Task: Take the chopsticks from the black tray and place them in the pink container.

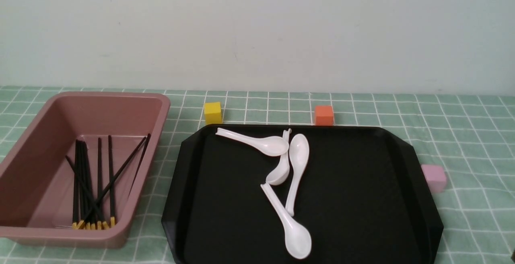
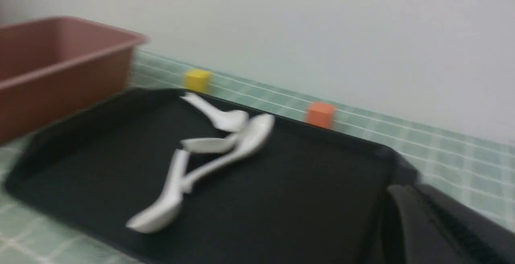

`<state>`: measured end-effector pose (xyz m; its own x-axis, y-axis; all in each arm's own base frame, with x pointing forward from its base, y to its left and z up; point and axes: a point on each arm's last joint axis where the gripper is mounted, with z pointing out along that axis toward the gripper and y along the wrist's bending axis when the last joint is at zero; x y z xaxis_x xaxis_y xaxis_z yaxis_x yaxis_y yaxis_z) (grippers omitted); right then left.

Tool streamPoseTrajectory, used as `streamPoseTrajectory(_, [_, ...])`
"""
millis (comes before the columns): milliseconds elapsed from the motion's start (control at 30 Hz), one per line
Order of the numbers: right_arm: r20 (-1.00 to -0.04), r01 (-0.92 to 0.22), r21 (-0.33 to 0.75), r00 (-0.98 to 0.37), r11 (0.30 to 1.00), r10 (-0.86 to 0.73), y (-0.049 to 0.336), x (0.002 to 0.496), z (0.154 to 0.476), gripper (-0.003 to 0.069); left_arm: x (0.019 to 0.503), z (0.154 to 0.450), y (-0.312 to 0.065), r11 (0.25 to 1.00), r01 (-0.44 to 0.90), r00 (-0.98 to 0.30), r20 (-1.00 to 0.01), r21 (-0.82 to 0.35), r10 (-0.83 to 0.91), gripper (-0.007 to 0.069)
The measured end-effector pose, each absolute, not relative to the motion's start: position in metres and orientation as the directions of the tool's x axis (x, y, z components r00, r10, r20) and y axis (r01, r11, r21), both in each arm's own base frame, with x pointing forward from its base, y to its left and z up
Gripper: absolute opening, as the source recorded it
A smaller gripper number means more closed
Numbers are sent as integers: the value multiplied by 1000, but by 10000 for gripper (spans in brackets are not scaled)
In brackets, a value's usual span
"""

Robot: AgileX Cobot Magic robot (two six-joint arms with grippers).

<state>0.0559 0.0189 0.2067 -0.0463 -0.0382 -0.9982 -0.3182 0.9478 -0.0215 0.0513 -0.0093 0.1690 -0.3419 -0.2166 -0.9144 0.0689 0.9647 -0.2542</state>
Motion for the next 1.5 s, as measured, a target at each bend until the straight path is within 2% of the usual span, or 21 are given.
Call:
streamPoseTrajectory(200, [-996, -139, 11, -90, 990, -2, 8, 56, 191, 41, 51, 169, -9, 965, 69, -342, -914, -254, -217, 238])
streamPoseTrajectory(300, [-990, -109, -10, -137, 994, -25, 6, 56, 186, 41, 51, 169, -9, 965, 69, -342, -914, -254, -217, 238])
streamPoseTrajectory(533, [-962, -101, -8, -270, 995, -35, 5, 53, 175, 43, 51, 169, -9, 965, 69, -342, -914, -254, -217, 238])
streamPoseTrajectory(1500, [-960, -96, 9, -280, 995, -19, 5, 53, 175, 76, 51, 169, -9, 965, 69, -342, -914, -254, -217, 238])
